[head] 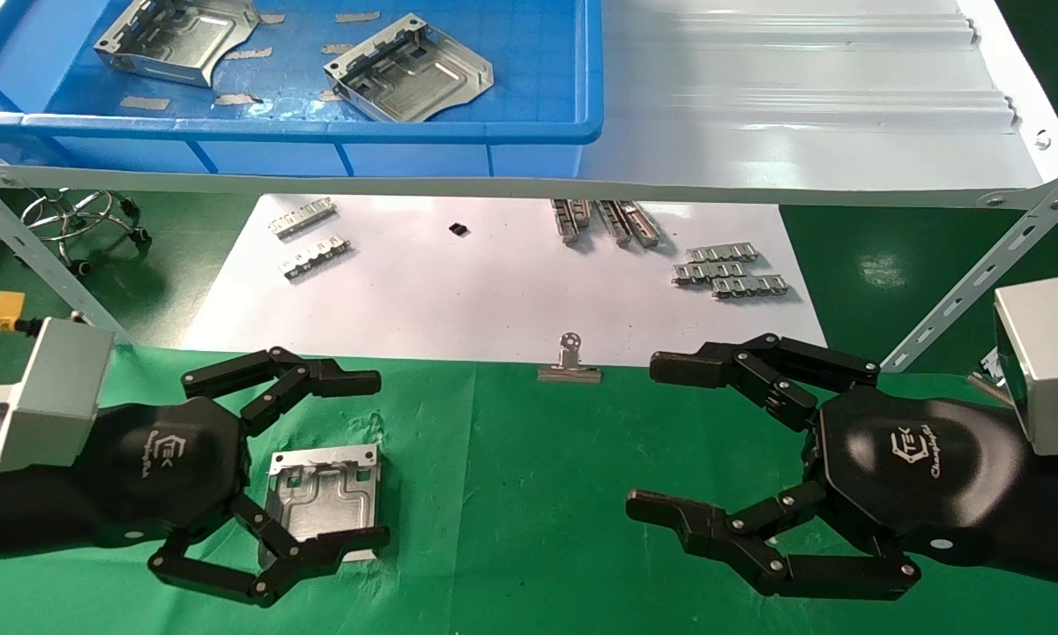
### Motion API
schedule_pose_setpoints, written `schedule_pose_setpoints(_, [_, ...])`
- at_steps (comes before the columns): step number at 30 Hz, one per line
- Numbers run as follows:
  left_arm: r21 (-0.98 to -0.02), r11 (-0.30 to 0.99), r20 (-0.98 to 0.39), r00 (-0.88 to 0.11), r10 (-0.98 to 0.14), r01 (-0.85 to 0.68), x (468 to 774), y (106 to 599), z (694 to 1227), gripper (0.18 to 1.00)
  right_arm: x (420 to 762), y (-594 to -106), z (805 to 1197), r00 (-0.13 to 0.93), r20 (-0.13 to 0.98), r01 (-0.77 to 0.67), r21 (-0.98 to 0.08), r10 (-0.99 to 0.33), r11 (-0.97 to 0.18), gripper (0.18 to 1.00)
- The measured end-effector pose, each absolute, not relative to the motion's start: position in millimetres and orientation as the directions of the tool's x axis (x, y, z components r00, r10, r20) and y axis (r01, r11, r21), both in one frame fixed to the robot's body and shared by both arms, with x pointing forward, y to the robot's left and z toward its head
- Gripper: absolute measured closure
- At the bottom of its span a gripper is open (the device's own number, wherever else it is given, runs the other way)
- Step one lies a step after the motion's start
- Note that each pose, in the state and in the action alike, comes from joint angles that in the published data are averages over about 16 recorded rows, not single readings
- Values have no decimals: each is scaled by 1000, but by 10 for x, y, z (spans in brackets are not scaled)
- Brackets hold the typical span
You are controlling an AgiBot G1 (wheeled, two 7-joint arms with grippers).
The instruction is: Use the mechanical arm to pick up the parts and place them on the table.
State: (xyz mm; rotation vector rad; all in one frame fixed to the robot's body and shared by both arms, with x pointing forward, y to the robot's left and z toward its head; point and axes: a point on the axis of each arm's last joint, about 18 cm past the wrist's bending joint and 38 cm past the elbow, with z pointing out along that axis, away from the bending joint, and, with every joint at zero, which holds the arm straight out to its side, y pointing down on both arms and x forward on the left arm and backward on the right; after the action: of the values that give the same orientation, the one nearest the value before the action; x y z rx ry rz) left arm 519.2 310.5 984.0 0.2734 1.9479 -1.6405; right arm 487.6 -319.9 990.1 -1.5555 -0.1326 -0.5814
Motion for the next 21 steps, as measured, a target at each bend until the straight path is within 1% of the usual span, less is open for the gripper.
schedule_pose_setpoints(5, [-850, 189, -523, -829, -198, 491, 5070, 3071, 9865, 183, 4876, -3199, 9901, 860, 436, 429, -899, -266, -88, 334])
schedule_pose_setpoints(11, [-865, 150, -501, -844, -190, 479, 4920, 3035, 9894, 183, 4876, -3199, 9901, 860, 436, 429, -899, -266, -88, 249])
schedule_pose_setpoints(17, [-874, 120, -485, -856, -180, 470, 4788, 3006, 9916, 183, 4876, -3199, 9901, 860, 436, 429, -899, -266, -88, 201])
schedule_pose_setpoints(21, [-878, 109, -479, -860, -175, 467, 4734, 2996, 9924, 183, 4876, -3199, 9901, 860, 436, 429, -899, -266, -88, 188])
